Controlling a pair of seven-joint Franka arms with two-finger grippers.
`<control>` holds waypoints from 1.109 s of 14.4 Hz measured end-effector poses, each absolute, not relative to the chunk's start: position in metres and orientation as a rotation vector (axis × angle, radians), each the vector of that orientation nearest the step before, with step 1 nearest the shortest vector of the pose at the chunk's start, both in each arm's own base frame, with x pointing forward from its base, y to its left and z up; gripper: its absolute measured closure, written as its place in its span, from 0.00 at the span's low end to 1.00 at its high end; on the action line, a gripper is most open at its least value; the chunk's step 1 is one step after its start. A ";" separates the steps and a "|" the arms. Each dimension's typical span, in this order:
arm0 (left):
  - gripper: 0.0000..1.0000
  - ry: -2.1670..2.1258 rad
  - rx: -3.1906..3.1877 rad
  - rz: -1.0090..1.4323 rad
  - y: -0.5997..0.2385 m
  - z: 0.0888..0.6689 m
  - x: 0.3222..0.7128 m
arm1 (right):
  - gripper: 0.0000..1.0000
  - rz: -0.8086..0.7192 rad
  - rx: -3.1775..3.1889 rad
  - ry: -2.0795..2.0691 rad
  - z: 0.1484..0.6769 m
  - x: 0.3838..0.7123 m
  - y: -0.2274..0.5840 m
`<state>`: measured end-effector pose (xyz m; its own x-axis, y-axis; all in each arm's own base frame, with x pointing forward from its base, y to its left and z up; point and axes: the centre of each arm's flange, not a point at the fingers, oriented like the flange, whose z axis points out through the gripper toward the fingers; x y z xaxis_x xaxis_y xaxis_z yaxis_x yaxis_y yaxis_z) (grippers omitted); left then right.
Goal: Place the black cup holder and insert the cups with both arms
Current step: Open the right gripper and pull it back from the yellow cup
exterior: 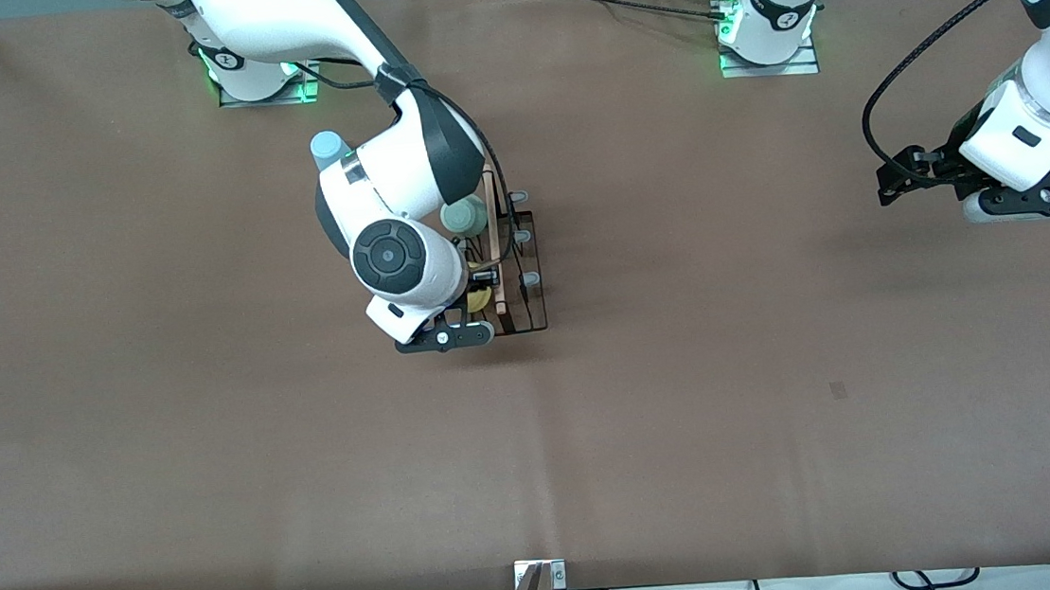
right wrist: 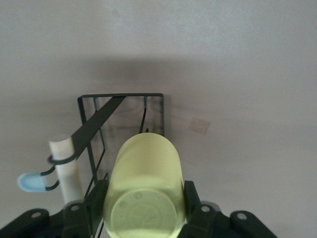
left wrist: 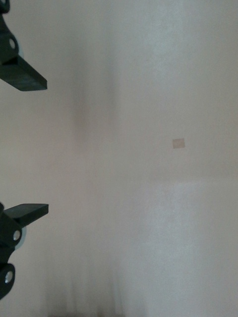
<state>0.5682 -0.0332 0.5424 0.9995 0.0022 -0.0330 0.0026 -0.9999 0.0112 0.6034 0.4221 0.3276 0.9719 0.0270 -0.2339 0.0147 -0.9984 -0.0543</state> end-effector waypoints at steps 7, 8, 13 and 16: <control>0.00 0.004 3.130 -0.052 -0.033 0.542 0.568 | 0.04 0.338 -3.075 0.095 0.322 0.603 0.427; 0.00 0.004 3.130 -0.052 -0.033 0.542 0.568 | 0.00 0.320 -3.070 0.103 0.330 0.604 0.427; 0.00 0.005 3.130 -0.053 -0.033 0.542 0.568 | 0.00 0.130 -3.096 0.149 0.437 0.622 0.376; 0.00 0.011 3.130 -0.056 -0.031 0.541 0.569 | 0.00 0.062 -3.103 0.148 0.484 0.640 0.314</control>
